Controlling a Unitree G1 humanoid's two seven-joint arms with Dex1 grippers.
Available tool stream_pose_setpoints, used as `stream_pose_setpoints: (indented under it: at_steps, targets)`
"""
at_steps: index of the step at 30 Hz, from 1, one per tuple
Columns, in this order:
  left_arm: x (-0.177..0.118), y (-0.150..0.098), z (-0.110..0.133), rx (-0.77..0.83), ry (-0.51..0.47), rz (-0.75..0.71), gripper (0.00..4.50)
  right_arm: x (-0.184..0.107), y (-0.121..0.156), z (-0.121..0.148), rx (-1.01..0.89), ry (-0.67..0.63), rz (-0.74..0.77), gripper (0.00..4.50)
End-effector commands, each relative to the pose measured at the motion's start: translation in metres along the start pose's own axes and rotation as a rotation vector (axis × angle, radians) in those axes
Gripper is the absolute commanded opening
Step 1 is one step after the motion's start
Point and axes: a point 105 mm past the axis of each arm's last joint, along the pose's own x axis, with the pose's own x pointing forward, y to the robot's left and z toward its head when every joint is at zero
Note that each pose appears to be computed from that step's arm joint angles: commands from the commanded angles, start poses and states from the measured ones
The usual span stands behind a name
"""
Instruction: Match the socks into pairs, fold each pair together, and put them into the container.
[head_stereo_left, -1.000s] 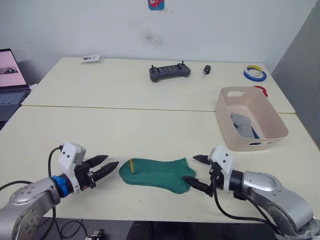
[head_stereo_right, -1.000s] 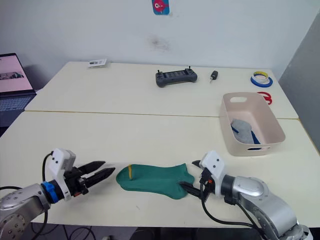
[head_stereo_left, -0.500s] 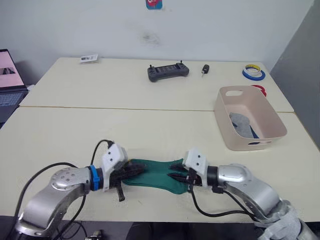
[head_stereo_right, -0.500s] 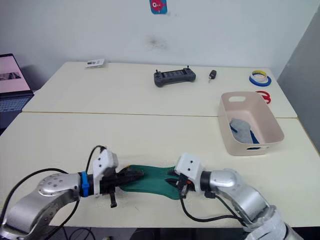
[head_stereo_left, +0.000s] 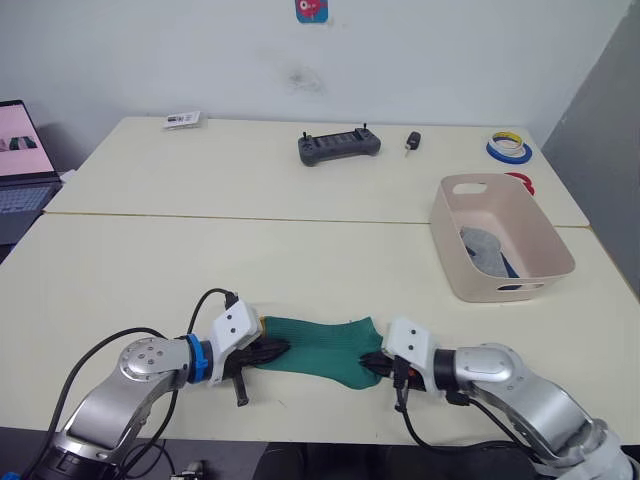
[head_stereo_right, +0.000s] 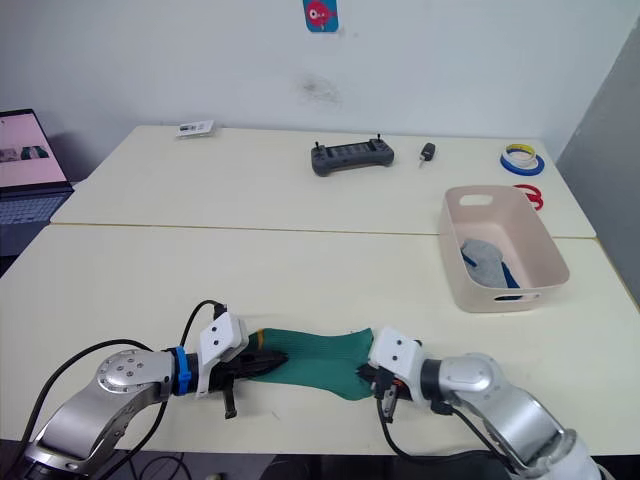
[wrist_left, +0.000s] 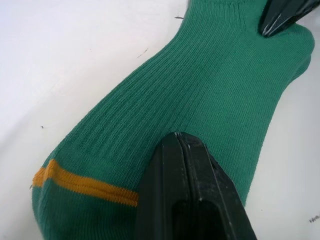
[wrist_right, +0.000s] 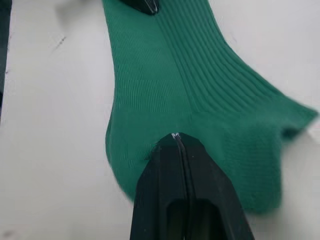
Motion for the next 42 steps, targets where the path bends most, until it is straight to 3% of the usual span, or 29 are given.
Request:
stream_pose_setpoints:
  at_steps: [1,4,7,13,17,24,27,34,37,42]
  targets:
    - [-0.017,0.006,0.011,-0.028,-0.034,0.028,0.00,-0.018,0.001,0.032,-0.022,-0.138,0.018,0.01]
    - [-0.030,0.006,0.034,-0.049,-0.080,0.035,0.00,-0.026,-0.002,0.047,-0.032,-0.186,0.017,0.01]
    - [-0.035,0.011,0.038,-0.046,-0.079,0.069,0.00,-0.020,-0.008,0.053,-0.051,-0.195,-0.003,0.01]
    - [-0.015,0.022,0.025,-0.040,-0.054,0.119,0.00,0.037,-0.013,0.049,-0.132,-0.145,-0.018,0.01]
    - [-0.010,0.031,0.009,-0.049,-0.008,0.162,0.00,0.053,-0.017,0.039,-0.125,-0.097,-0.031,0.01]
    - [-0.011,0.029,-0.013,-0.059,0.048,0.158,0.00,0.018,-0.031,0.004,-0.078,0.002,-0.084,0.01]
    - [-0.010,0.029,-0.014,-0.063,0.042,0.158,0.00,0.000,-0.026,0.003,-0.094,-0.037,-0.062,0.01]
    - [-0.018,0.023,0.031,-0.001,-0.177,0.130,0.00,-0.023,-0.014,0.029,-0.093,-0.160,-0.081,0.01]
    - [-0.021,0.013,0.038,0.051,-0.156,0.065,0.00,-0.030,-0.013,0.031,-0.072,-0.169,-0.111,0.01]
    - [-0.012,0.010,0.020,0.111,-0.061,0.018,0.00,-0.036,-0.017,0.029,-0.025,-0.158,-0.166,0.01]
